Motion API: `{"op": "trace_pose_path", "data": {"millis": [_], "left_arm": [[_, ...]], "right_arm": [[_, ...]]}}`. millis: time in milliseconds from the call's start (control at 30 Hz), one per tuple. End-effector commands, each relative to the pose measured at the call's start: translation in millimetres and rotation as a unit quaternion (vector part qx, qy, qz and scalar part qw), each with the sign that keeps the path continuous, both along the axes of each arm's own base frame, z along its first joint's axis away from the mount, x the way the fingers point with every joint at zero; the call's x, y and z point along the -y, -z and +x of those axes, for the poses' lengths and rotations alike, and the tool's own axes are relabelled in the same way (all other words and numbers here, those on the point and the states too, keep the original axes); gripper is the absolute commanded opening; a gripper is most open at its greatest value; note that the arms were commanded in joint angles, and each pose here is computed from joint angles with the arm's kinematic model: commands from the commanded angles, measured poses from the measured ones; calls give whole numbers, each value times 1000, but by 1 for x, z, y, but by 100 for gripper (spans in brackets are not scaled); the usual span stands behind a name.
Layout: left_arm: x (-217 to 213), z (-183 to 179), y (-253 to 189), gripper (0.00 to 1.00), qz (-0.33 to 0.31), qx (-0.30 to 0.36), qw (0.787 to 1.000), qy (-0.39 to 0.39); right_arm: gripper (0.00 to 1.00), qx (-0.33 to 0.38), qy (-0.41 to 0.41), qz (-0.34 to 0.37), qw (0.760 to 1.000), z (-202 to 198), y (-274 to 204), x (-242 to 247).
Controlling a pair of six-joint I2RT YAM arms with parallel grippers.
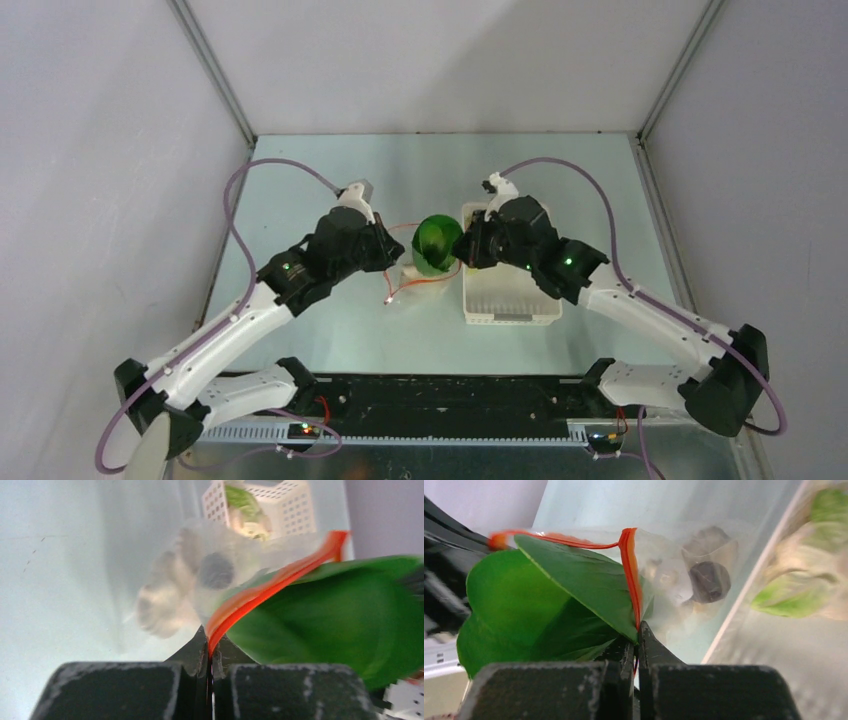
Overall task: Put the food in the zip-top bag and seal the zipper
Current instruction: Place the fake vegetable in the zipper food storage bag.
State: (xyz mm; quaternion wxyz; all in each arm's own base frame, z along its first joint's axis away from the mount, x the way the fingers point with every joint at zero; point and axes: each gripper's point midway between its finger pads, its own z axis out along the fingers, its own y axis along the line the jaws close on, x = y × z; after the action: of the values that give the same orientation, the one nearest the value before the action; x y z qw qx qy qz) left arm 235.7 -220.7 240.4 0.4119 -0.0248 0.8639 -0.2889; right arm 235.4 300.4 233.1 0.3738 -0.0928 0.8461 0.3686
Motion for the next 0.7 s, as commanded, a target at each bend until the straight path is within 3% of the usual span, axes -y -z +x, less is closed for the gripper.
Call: {"op": "trace_pose_path", "data": {"millis": [0,233,400,533,667], "left_arm": [[-14,12,16,6,58,-7,998,-34],[-4,16,29,18,75,-28,997,-18],[8,20,11,45,51,11,999,13],[19,22,3,59,58,34,996,53],[27,29,7,63,101,34,990,89]], "right_arm": [[0,57,74,-33,995,21,-40,31],[0,35,70,-53,996,21,-30,33],[0,31,47,-42,998,17,-31,26],[0,21,-1,-24,999,8,-32,15],[0,23,-21,-15,999,8,-35,13]]}}
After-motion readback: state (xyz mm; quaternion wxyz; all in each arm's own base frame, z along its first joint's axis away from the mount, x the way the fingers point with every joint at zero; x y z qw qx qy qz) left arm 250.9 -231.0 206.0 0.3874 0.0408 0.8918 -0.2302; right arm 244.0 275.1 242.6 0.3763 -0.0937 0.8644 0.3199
